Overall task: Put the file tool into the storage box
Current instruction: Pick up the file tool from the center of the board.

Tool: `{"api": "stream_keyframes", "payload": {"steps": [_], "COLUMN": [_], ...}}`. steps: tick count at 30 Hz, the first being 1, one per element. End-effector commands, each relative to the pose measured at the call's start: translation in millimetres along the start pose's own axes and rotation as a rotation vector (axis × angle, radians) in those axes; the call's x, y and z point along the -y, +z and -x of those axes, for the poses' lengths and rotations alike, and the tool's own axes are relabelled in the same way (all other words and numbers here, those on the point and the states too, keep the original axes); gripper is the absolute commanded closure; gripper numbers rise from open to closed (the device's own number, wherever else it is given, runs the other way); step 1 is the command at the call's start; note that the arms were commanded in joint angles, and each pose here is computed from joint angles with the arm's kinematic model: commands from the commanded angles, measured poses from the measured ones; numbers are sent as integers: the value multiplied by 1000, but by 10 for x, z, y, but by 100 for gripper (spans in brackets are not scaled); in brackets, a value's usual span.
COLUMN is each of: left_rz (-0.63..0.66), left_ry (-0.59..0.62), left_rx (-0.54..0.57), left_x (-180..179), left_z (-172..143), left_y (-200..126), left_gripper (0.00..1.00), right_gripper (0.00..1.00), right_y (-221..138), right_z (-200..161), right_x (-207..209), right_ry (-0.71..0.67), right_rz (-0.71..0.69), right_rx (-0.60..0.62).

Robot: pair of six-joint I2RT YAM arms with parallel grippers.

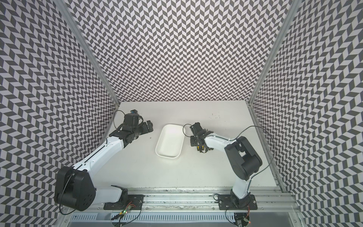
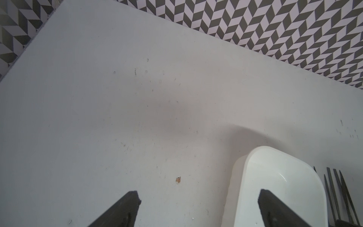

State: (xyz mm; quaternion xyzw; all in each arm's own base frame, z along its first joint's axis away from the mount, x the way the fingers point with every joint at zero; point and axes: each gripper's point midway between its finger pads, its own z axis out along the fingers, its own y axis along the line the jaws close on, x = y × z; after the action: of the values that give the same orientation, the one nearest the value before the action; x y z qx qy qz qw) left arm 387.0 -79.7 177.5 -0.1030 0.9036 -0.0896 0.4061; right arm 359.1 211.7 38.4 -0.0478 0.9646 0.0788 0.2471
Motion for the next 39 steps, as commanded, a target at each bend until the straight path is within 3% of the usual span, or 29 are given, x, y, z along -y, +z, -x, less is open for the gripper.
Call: {"api": "stream_keyframes", "payload": {"steps": [1,14,17,22,25,28,33,39], "left_rz": [-43,-48,-51,-55,-69,-122,-250,-364], "left_ry": [-9,-23,-24,-20,-22,-24,-8,42], "left_rx": [27,-3,1,0,-3,-13,-44,-36], "left_x": [58,35,42,52,74,168,430,764], "left_z": [51,-83,-68,-66,-71,-87,-140,-104], "left_y": [-63,-13,-18,-31,-41,-43,-59,-133], "left_gripper": [0,0,0,0,0,0,0,1], "right_gripper": [48,49,62,96,100,100,100,100], "right_y": [-4,136,184,257,206,9,-623,-1251], "right_z": [7,-264,-302,-371,-304,-72,398,674], "right_x": [50,99,97,77,32,-166,-587,-907], "right_ry": [-18,-21,-26,-34,-34,-37,-39,-84], "right_rz": [-30,-29,-27,-22,0,90,313,517], "right_rx": [11,-58,-72,-113,-94,-35,113,237]}}
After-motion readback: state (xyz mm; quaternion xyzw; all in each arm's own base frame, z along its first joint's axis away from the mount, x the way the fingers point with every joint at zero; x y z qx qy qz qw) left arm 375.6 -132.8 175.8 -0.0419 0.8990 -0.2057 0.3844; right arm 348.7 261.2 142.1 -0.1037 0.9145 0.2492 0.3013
